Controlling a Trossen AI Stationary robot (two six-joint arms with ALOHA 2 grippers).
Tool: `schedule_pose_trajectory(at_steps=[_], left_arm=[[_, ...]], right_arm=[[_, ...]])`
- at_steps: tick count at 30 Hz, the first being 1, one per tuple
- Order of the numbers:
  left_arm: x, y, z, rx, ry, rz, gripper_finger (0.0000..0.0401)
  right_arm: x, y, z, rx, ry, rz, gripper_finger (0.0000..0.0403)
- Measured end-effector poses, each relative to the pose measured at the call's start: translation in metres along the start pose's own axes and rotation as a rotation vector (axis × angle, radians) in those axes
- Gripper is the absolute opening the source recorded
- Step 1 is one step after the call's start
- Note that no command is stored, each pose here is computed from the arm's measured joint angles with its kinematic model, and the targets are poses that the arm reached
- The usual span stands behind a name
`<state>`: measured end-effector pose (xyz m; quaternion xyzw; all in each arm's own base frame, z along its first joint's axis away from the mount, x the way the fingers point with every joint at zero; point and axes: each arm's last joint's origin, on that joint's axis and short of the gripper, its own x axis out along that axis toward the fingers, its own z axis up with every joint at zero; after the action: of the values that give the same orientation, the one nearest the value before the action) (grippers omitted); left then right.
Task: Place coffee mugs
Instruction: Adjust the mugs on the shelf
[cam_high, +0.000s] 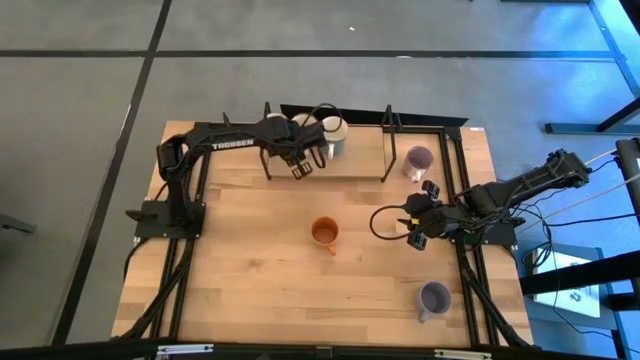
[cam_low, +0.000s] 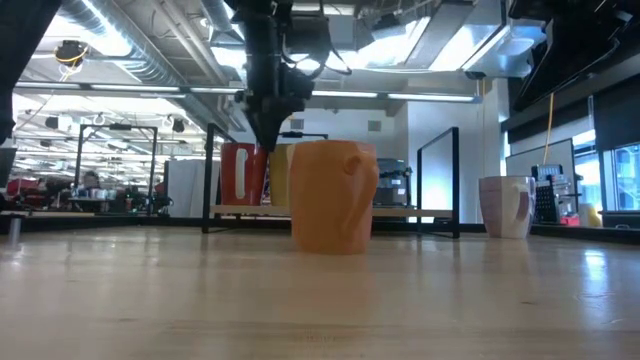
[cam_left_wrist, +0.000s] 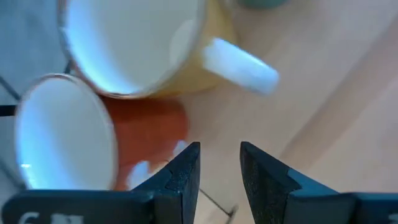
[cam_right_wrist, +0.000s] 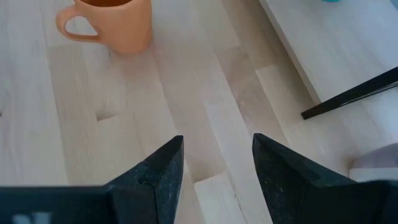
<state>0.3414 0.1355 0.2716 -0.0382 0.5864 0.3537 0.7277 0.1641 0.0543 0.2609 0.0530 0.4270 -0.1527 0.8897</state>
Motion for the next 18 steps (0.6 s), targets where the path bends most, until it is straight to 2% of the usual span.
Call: schedule_pose_trajectory(at_steps=[9,18], left_arm=[[0.0047,0.0019,-0.0022,0.079,0.032,0.079,0.0108],[0.0036,0.0034,-0.0091,0.108,0.098,0.086,0.0108]], right_arm=[[0.0000,-0.0009,0.0007,0.001,-0.023,-0.033,0.0179],[0.0000,-0.0013,0.0010,0.001,-0.032,-0.046,0.0179]])
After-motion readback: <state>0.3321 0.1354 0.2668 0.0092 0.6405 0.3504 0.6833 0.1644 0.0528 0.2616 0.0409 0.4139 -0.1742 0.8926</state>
